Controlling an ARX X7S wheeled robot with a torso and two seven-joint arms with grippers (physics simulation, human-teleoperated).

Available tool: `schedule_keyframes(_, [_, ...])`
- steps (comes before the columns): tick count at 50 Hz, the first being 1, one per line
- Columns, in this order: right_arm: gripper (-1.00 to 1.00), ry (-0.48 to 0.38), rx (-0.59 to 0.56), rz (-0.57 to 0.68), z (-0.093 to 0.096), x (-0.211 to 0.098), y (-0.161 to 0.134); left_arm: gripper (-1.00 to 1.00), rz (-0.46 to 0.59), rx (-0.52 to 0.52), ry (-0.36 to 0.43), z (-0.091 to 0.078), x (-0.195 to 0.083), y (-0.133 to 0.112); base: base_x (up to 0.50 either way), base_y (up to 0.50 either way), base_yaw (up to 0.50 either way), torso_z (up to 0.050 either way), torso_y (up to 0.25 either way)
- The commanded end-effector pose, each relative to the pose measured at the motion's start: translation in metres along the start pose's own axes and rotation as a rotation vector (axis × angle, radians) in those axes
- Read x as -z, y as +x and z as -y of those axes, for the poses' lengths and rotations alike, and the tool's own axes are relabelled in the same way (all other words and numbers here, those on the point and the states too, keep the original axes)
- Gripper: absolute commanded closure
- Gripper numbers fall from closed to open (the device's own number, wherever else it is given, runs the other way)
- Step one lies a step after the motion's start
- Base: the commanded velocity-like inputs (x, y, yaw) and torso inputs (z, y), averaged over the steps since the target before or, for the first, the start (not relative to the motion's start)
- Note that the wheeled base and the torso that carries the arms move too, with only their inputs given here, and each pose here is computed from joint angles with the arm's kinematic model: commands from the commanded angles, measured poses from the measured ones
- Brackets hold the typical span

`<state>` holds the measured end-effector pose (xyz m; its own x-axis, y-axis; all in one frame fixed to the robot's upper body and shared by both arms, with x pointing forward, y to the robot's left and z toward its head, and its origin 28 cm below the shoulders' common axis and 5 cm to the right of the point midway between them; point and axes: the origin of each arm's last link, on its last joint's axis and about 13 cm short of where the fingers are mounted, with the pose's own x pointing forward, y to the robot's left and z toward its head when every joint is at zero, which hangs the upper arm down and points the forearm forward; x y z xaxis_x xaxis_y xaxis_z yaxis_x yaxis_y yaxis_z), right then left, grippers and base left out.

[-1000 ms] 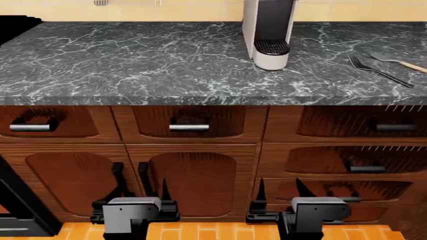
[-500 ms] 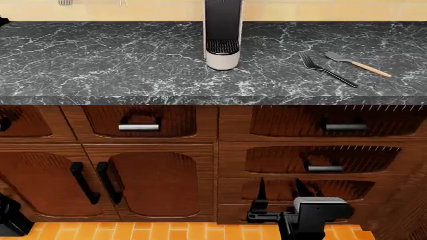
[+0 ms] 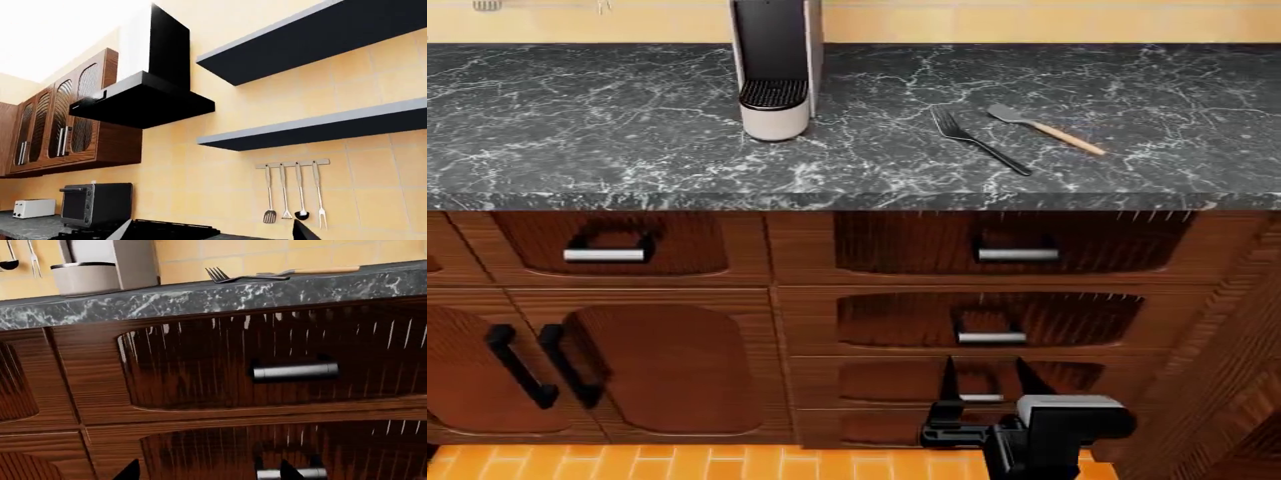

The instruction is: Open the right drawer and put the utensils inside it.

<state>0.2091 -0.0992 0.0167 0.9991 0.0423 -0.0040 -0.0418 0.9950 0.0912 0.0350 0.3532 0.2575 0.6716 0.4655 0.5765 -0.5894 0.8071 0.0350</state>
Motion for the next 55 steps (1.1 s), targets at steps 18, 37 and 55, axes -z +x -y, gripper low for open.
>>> schedule_keyframes(18, [-1.0, -0.019, -0.015, 0.015, -0.001, 0.0, -0.002, -1.0, 0.035, 0.03, 0.019, 0.001, -0.006, -0.001, 0.22, -0.5, 0.0, 0.0, 0.0])
schedule_keyframes(37, [-1.0, -0.014, 0.008, -0.041, -0.001, 0.002, 0.001, -1.0, 0.028, 0.036, 0.019, 0.005, -0.001, 0.0, 0.17, -0.04, 0.0, 0.0, 0.0])
schedule_keyframes(55, [-1.0, 0.631, -0.007, -0.264, -0.002, -0.02, 0.017, -1.0, 0.027, 0.044, 0.019, 0.006, 0.0, 0.001, 0.0, 0.0, 0.0, 0.0, 0.0])
